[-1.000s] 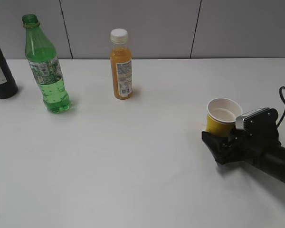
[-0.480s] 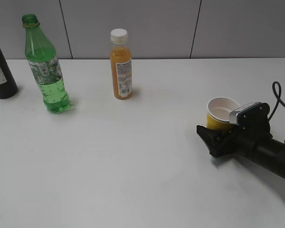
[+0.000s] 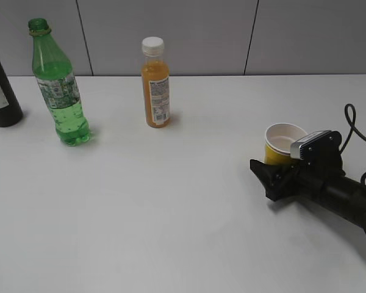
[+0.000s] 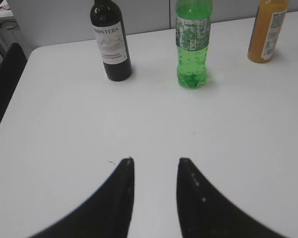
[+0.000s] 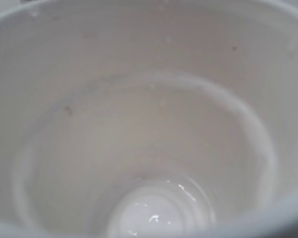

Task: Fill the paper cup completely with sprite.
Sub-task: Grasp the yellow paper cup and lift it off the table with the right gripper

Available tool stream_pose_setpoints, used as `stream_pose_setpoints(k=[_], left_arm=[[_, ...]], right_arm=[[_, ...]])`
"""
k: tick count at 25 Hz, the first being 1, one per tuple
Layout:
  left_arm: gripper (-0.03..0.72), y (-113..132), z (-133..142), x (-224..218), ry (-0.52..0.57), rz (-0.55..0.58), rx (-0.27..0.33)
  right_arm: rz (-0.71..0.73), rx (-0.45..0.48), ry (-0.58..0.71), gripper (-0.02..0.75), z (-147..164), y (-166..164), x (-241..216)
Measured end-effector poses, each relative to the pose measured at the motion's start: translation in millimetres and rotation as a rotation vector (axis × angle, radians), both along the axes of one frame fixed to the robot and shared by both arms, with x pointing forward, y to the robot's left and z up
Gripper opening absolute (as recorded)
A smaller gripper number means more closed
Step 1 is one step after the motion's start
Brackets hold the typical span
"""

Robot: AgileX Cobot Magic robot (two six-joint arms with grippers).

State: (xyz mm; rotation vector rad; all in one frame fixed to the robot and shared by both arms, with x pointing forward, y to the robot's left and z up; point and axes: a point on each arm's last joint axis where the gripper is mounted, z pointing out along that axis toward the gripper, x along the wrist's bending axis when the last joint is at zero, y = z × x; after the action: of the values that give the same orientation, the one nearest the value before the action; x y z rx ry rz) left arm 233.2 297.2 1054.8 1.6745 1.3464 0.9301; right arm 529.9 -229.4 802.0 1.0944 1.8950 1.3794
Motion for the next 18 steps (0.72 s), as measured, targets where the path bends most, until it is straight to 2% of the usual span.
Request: stream_pose_setpoints(k=[8, 18], left_arm=[[0.237, 0.0, 0.0, 0.0, 0.0, 0.0, 0.0], [0.237, 0.0, 0.0, 0.0, 0.0, 0.0, 0.0]], right_arm=[[-0.005, -0.001, -0.001, 0.46, 0.0, -0.3, 1.1], [0.006, -0.029, -0.019, 0.451, 22.6, 1.0, 5.2]])
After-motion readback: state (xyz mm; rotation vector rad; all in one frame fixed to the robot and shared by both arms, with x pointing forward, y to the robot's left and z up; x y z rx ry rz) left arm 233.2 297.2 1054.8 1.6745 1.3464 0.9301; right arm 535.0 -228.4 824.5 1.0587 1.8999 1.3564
